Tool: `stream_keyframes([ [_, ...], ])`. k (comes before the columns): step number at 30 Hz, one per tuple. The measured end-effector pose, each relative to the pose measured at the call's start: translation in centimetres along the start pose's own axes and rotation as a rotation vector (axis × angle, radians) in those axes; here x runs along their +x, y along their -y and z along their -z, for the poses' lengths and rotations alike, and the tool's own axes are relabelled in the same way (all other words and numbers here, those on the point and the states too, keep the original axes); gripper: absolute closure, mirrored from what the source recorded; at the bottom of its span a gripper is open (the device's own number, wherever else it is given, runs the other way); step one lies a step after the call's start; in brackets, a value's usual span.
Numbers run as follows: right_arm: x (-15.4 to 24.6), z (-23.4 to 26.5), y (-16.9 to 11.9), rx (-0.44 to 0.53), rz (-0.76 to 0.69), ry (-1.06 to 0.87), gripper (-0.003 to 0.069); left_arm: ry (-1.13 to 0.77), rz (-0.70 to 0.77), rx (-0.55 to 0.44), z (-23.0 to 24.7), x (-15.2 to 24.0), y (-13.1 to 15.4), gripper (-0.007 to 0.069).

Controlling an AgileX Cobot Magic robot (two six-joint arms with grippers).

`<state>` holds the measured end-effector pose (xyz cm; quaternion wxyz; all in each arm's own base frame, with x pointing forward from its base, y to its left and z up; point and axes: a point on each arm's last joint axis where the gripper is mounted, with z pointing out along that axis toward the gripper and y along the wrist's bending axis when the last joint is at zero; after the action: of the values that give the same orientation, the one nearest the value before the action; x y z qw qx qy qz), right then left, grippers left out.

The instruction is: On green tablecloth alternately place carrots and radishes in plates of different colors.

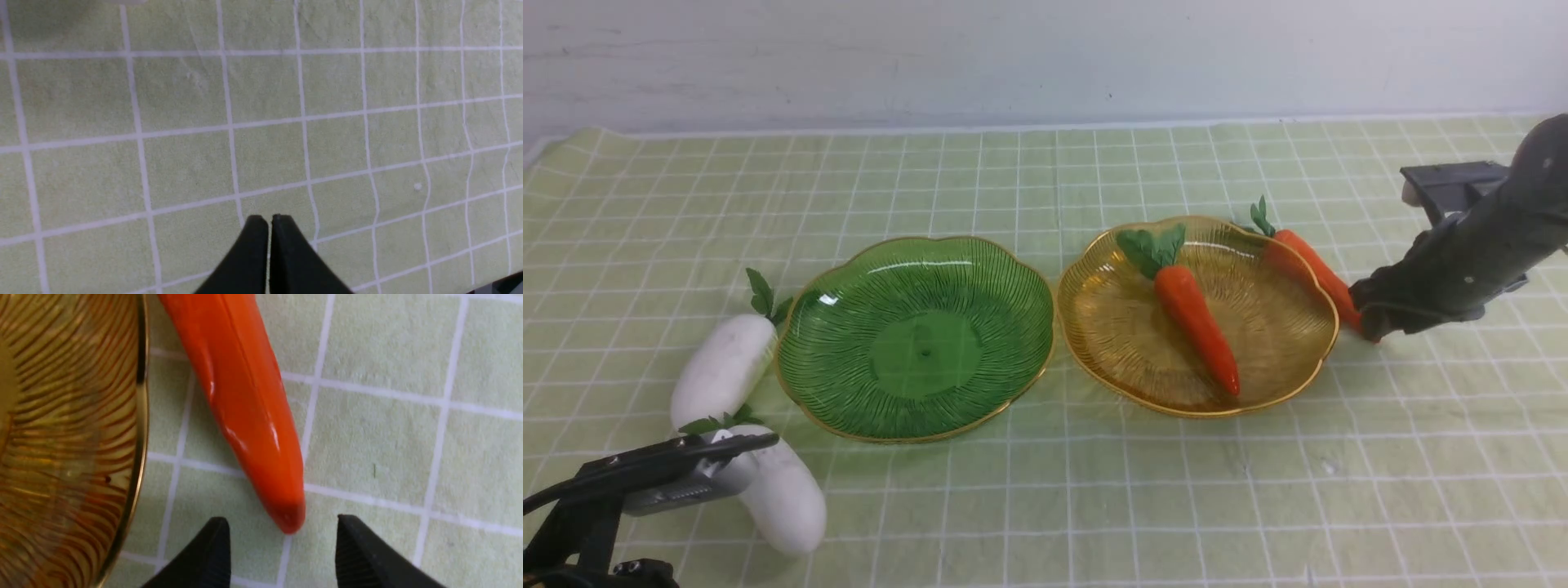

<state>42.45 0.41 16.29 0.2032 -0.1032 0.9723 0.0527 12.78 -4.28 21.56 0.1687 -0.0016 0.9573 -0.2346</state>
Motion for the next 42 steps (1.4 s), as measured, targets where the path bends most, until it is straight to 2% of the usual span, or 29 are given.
stream_keyframes([
  [8, 0.0, -2.1, 0.3, -0.001, 0.059, 0.035, 0.0295, 0.0, 0.0, 0.0, 0.0, 0.0, 0.0, 0.0631],
  [14, -0.2, -2.5, 0.4, 0.008, 0.07, 0.053, 0.0312, 0.006, 0.0, -0.002, 0.0, -0.1, 0.0, 0.0631],
  [21, -0.3, -2.7, 0.5, 0.012, 0.064, 0.066, 0.0482, 0.017, 0.0, -0.005, 0.0, -0.2, 0.0, 0.0631],
  [23, -0.4, -2.6, 0.4, 0.011, 0.064, 0.067, 0.0494, 0.017, 0.0, -0.006, 0.0, -0.2, -0.1, 0.0631],
  [30, -0.4, 1.9, 1.5, 0.033, 0.046, 0.065, 0.0494, 0.018, 0.0, -0.006, 0.0, -0.2, -0.1, 0.0631],
  [33, -0.5, 6.3, 2.5, 0.047, -0.032, 0.099, 0.0494, 0.018, 0.0, -0.006, 0.0, -0.2, -0.1, 0.0631],
  [35, -0.3, 8.1, 2.2, 0.028, -0.071, 0.093, 0.0494, 0.019, 0.0, -0.006, 0.0, -0.2, -0.1, 0.0631],
  [36, 0.1, 9.3, 1.5, -0.026, -0.113, 0.059, 0.0494, 0.019, 0.0, -0.006, 0.0, -0.2, -0.1, 0.0631],
  [38, 0.1, 9.6, 1.0, -0.064, -0.137, 0.052, 0.0494, 0.02, 0.0, -0.006, 0.0, -0.2, -0.1, 0.0631],
  [42, 0.0, 8.9, -2.1, -0.228, -0.189, -0.003, 0.0494, 0.021, 0.0, -0.007, 0.0, -0.2, -0.1, 0.0631],
])
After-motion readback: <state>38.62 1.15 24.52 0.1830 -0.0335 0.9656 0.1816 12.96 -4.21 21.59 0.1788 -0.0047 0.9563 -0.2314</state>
